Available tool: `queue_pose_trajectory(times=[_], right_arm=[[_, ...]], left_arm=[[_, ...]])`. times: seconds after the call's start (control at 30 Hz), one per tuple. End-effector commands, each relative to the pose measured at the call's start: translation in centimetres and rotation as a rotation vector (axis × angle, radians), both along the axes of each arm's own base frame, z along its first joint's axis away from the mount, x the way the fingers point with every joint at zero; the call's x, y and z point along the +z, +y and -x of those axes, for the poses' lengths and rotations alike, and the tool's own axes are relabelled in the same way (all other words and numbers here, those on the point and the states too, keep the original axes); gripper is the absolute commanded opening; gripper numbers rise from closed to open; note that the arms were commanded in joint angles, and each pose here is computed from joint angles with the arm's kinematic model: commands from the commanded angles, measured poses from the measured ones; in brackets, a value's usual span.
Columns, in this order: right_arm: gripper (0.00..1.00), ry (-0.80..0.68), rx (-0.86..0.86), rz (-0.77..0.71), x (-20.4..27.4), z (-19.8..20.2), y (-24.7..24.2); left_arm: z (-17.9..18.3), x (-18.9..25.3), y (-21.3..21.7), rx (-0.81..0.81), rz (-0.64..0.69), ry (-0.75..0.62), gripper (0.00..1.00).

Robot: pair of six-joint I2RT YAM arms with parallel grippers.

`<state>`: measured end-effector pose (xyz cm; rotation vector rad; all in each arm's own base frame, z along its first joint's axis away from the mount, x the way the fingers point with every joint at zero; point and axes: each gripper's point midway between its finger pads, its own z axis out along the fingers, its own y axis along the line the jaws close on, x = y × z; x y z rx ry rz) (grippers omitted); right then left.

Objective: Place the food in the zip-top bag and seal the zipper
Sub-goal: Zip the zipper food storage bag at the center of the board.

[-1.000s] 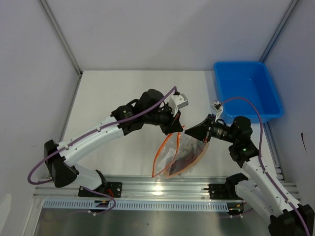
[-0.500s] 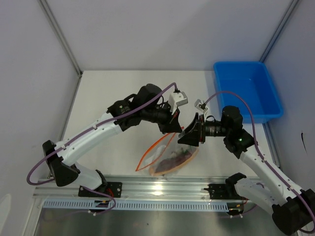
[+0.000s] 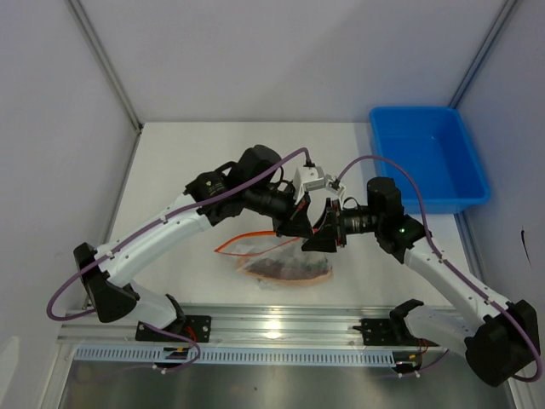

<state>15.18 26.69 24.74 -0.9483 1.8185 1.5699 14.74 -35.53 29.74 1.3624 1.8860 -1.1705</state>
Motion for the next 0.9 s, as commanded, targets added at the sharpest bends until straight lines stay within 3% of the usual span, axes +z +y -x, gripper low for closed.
queue_pose_trajectory(times=[0.0, 0.13, 0.2, 0.27, 0.33, 0.37, 0.4, 0.6, 0.77, 0.87], right_arm=[[0.46, -0.048, 0.030, -0.025, 0.6, -0.7, 0.7], [0.38, -0.055, 0.066, -0.052, 0.9, -0.6, 1.6], [0.12, -0.059, 0.087, -0.052, 1.0, 0.1, 2.1], [0.00, -0.080, 0.080, -0.053, 1.2, 0.3, 2.2], [0.06, -0.096, 0.073, -0.052, 1.4, 0.8, 2.1], [0.27, -0.108, 0.069, -0.050, 1.4, 0.8, 2.0], [0.31, -0.114, 0.065, -0.048, 1.4, 0.9, 1.9], [0.35, -0.127, 0.061, -0.021, 1.6, 2.0, 0.9], [0.53, -0.140, 0.069, -0.024, 2.0, 2.7, 0.6], [0.52, -0.151, 0.061, -0.030, 2.2, 2.7, 0.5]], left_arm=[[0.7, 1.6, -0.2, -0.067, 0.069, -0.029, 0.01], [0.7, 1.2, -0.2, -0.071, 0.061, -0.023, 0.01], [0.3, 0.8, -0.2, -0.054, 0.047, -0.025, 0.01], [-0.1, 0.6, -0.2, -0.034, 0.038, -0.028, 0.01], [-0.7, 0.4, -0.1, -0.008, 0.030, -0.026, 0.01], [-0.8, 0.6, -0.1, -0.002, 0.035, -0.028, 0.01], [-1.1, 0.5, 0.0, 0.010, 0.034, -0.023, 0.00], [-1.7, 0.6, 0.0, 0.023, 0.035, -0.014, 0.01], [-1.8, 0.6, 0.1, 0.024, 0.041, -0.002, 0.00], [-1.6, 0.7, 0.1, 0.013, 0.046, 0.004, 0.01]])
